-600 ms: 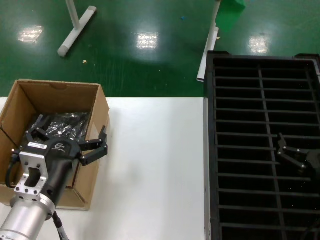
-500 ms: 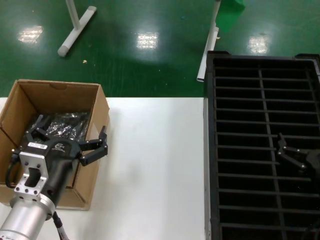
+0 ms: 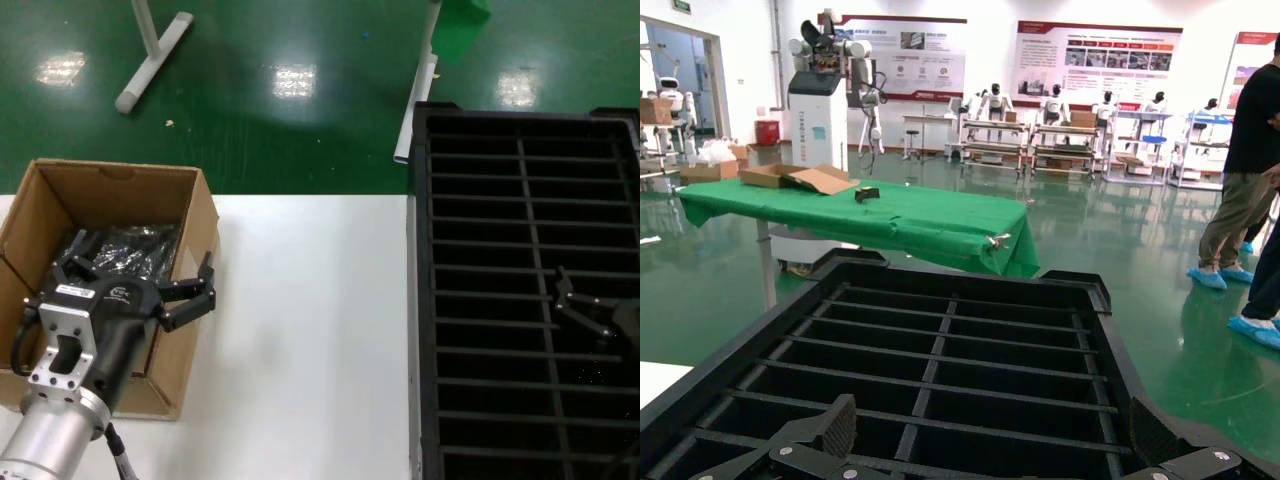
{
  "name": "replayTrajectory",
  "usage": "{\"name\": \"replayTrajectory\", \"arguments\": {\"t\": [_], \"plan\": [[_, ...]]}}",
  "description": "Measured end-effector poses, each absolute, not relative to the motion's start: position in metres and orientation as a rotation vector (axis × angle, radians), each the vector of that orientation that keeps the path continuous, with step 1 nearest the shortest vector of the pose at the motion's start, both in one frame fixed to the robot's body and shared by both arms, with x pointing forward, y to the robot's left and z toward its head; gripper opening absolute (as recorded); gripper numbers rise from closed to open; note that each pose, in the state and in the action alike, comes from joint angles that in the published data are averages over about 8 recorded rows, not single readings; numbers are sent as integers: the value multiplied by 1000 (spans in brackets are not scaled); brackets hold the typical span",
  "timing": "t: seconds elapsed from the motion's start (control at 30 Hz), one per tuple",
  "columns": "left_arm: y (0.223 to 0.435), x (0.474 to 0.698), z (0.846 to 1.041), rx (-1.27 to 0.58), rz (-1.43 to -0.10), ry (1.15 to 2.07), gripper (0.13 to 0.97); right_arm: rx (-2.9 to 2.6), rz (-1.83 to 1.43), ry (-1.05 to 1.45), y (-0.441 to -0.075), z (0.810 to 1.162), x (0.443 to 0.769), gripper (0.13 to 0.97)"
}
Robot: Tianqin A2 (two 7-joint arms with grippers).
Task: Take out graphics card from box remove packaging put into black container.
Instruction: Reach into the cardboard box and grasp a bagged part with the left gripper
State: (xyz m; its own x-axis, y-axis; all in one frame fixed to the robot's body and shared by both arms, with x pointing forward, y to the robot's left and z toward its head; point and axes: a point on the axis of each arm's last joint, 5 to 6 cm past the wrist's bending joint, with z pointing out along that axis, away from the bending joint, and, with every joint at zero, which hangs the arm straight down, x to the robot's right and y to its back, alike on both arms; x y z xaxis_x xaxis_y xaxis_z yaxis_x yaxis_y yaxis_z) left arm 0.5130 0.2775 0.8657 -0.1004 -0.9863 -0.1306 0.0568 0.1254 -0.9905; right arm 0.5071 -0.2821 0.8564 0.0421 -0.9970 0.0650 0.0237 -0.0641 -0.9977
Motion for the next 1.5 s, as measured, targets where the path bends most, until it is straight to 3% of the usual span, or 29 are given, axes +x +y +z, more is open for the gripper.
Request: {"name": "replayTrajectory", "arguments": {"t": [0.2, 0.43, 0.73, 1.13, 1.5], "plan": [[288, 517, 872, -1002, -1205, 1321, 966, -1260, -1235, 1130, -282, 856, 507, 966], [314, 528, 883, -909, -1120, 1394, 966, -1260, -1235, 1130, -282, 856, 507, 966], [352, 538, 898, -644, -875, 1575, 966, -1260, -1235, 1130, -282, 856, 507, 966], [383, 546, 940, -292, -587, 1835, 966, -1260, -1235, 1130, -282, 856, 507, 966], [402, 592, 971, -181, -364, 2047, 966, -1260, -1235, 1130, -282, 856, 507, 966]]}}
